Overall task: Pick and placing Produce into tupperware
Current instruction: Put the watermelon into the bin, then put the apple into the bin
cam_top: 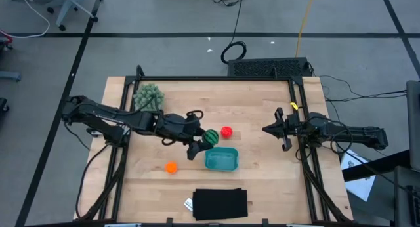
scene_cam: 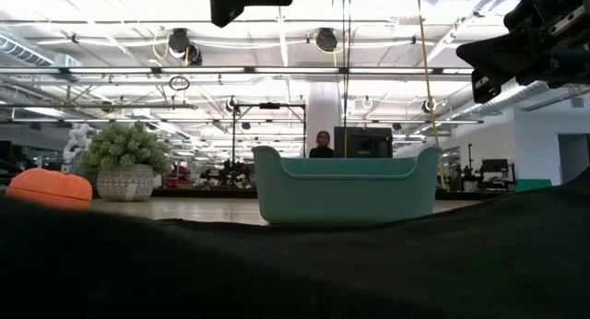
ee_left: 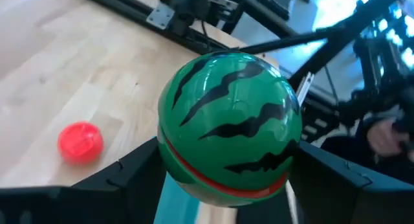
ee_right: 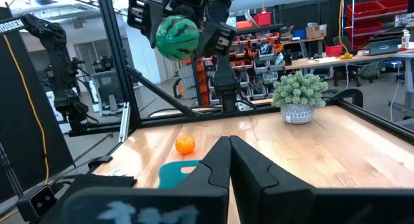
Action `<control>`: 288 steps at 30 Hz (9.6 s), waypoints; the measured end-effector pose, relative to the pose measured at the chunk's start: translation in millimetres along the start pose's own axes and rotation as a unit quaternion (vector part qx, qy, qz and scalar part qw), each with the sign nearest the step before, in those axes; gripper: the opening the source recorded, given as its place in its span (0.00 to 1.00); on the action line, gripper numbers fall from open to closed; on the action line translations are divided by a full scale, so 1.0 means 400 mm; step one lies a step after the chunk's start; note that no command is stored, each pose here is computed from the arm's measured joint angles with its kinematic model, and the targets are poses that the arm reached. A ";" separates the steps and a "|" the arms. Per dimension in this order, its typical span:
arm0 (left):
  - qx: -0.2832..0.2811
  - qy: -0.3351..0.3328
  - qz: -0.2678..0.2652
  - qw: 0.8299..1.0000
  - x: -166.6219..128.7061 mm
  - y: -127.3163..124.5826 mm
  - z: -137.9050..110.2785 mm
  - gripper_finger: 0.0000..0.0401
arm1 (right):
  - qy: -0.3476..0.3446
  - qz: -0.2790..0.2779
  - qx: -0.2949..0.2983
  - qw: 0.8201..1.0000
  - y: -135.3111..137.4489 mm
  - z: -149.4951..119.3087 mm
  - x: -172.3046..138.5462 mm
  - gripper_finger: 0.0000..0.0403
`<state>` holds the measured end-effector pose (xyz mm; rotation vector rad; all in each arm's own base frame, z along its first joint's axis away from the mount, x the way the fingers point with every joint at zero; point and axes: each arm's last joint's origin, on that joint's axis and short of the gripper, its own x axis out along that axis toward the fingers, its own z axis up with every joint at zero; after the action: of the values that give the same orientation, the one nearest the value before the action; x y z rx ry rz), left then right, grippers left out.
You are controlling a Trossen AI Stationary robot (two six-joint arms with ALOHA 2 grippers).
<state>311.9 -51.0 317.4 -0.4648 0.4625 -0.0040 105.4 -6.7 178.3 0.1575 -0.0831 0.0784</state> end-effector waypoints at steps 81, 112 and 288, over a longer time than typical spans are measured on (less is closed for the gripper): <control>0.198 0.270 0.073 0.939 0.270 0.051 -0.085 0.71 | -0.020 0.003 -0.017 1.000 0.000 0.010 0.008 0.00; 0.024 0.212 0.201 0.956 0.321 -0.024 -0.188 0.71 | -0.013 0.002 -0.016 1.000 0.000 0.007 0.008 0.00; 0.252 0.301 0.074 0.916 0.351 -0.043 -0.070 0.40 | 0.007 -0.002 -0.012 1.000 -0.003 -0.003 0.015 0.00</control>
<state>427.6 -93.7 242.2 0.0993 1.0716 -0.1210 111.3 -7.4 177.5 0.1334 -0.0698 0.0752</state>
